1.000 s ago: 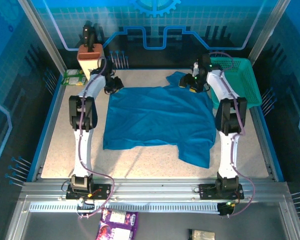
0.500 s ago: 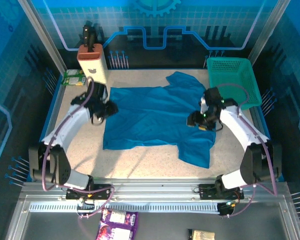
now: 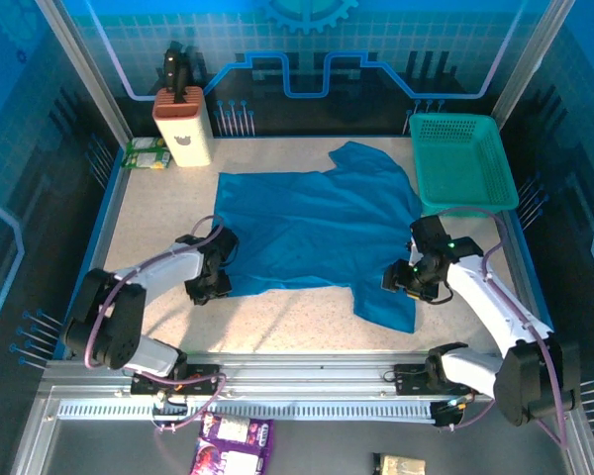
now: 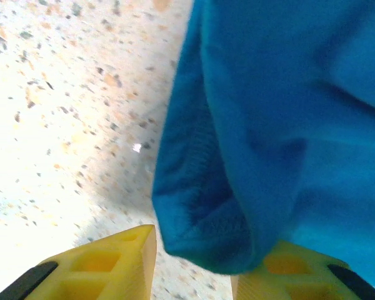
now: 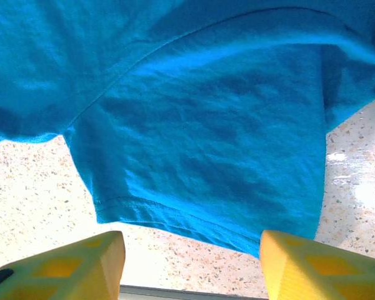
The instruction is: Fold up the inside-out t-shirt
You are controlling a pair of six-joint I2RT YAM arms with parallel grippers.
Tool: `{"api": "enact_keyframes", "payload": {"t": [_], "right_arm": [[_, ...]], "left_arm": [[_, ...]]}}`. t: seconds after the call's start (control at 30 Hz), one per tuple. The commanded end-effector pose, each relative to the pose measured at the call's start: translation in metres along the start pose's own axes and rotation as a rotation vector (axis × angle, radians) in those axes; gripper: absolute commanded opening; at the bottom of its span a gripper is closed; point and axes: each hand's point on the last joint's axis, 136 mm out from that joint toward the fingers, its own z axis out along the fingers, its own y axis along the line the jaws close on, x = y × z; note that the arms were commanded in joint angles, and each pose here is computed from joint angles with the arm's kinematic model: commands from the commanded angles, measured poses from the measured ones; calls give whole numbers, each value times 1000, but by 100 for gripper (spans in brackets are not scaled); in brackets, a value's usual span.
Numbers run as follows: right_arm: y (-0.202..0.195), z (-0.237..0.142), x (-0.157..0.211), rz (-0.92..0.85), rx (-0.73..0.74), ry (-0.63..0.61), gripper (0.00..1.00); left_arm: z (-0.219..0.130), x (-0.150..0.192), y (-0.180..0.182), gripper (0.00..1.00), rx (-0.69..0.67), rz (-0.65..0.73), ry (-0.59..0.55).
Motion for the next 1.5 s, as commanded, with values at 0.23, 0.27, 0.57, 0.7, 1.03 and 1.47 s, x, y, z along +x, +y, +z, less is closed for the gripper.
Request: {"api": "enact_keyframes", "payload": {"t": [0.23, 0.27, 0.57, 0.7, 1.03, 1.47], "right_arm": [[-16, -3, 19, 117, 33, -34, 61], [-18, -2, 20, 126, 38, -36, 61], [-63, 17, 33, 303, 247, -46, 57], [-65, 32, 43, 335, 253, 14, 55], [-45, 56, 44, 384, 146, 77, 48], [-52, 62, 44, 518, 176, 62, 5]], "left_arm": [[-7, -25, 8, 35, 22, -53, -66], [-8, -26, 6, 36, 47, -61, -69], [-5, -25, 14, 28, 67, -99, -56], [-3, -24, 14, 23, 82, -110, -43], [-4, -22, 8, 25, 173, -169, -18], [0, -19, 13, 29, 220, -247, 2]]}}
